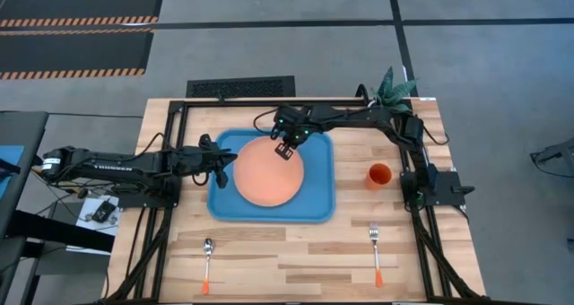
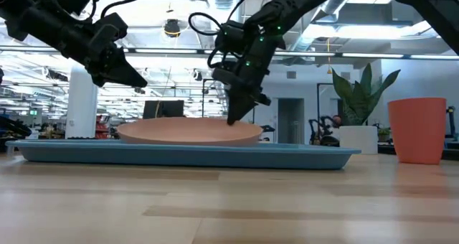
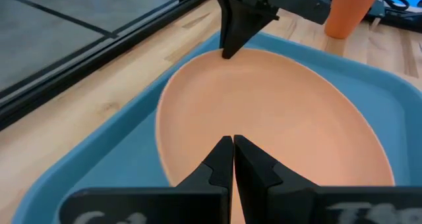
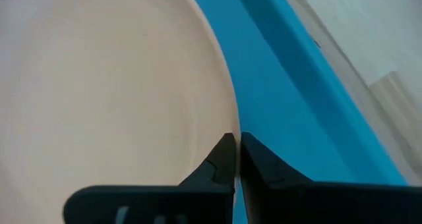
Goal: Pick and place plate/cup/fork/spoon on tray
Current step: Put the orange plate on the center of the blue tray
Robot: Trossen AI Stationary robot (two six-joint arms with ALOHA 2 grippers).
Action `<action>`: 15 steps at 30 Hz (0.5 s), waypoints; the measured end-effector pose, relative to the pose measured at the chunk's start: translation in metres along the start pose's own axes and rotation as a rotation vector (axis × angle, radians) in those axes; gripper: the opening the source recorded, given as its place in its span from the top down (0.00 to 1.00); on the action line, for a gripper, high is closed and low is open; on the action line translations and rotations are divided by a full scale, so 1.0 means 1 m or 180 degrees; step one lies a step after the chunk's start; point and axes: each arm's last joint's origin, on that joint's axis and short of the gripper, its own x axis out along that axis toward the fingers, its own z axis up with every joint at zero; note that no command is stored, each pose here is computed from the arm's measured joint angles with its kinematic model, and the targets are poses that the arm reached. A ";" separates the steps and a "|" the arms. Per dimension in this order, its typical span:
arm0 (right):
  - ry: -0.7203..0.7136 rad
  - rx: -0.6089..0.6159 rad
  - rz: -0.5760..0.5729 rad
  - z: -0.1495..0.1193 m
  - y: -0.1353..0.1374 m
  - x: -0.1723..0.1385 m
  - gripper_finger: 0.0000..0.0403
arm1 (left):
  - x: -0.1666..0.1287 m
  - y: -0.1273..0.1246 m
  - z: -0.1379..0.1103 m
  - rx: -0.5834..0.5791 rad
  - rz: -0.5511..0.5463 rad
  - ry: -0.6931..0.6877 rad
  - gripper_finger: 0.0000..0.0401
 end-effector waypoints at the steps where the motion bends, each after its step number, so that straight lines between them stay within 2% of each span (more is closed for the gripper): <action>1: -0.0013 0.0027 0.0004 0.000 0.000 0.000 0.95 | 0.000 0.000 0.000 0.0000 0.0001 0.0000 1.00; 7: -0.0025 0.0227 -0.0036 -0.001 0.001 0.014 0.95 | 0.000 0.000 0.000 -0.0032 -0.0002 0.0000 1.00; 15: 0.0060 0.0252 0.0058 -0.007 0.008 0.035 0.94 | 0.000 0.000 -0.003 -0.0076 0.0004 0.0081 1.00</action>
